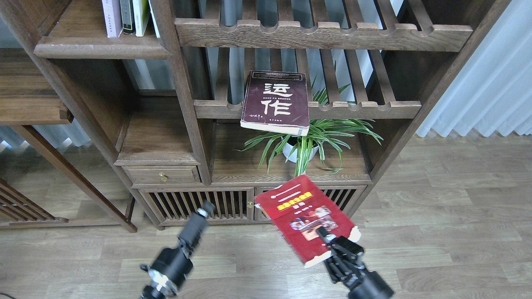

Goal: Organize books on shelf

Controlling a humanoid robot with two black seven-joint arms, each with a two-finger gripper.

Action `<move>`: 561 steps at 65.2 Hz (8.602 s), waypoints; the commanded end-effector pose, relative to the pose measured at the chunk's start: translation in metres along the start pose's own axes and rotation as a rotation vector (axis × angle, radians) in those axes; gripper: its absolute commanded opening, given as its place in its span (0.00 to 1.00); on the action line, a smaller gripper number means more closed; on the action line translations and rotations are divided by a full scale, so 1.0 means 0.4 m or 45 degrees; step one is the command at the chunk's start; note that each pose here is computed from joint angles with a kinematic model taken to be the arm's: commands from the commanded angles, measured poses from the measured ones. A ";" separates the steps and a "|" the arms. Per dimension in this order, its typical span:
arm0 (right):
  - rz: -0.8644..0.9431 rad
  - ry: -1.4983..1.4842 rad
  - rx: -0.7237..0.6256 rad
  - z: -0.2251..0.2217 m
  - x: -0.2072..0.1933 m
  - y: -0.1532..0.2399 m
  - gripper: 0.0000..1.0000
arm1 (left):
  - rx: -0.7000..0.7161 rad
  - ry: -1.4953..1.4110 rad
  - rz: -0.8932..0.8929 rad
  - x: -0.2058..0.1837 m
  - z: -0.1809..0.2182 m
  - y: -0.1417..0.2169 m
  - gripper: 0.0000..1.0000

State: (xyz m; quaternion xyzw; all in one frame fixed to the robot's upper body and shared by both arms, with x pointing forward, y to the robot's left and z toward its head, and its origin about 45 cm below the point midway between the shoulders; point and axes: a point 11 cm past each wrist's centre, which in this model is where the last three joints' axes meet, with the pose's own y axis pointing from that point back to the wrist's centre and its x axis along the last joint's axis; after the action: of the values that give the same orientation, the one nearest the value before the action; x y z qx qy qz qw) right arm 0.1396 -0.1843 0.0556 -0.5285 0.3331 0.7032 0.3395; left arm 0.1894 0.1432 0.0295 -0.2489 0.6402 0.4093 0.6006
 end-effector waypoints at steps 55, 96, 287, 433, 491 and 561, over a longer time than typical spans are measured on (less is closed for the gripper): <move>0.088 -0.093 -0.177 0.133 0.079 -0.020 0.06 | -0.003 0.032 0.011 0.007 -0.018 0.003 0.86; 0.090 -0.085 -0.192 0.140 0.079 -0.021 0.06 | 0.083 0.116 0.071 0.042 -0.056 0.018 0.07; -0.066 0.068 -0.255 0.080 -0.024 -0.158 0.94 | -0.808 -2.030 -0.177 -1.271 1.022 0.086 0.02; -0.225 0.138 -0.203 -0.045 -0.157 -0.272 0.95 | -0.877 -2.232 -0.009 -1.078 1.035 -0.142 0.10; -0.258 0.115 -0.184 -0.056 -0.179 -0.271 0.95 | -1.047 -2.064 0.195 -1.033 1.075 -0.134 0.04; -0.286 0.099 -0.134 -0.081 -0.195 -0.270 0.95 | -1.114 -1.934 -0.102 -1.122 0.942 -0.253 0.88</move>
State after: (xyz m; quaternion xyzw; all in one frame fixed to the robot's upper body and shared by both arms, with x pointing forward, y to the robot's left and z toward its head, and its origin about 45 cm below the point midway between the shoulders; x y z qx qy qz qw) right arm 0.2605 -0.1590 0.1112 -0.6079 0.2453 0.6584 0.3698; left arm 0.5543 0.3305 0.4534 -0.1221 -0.1507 0.6712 0.7155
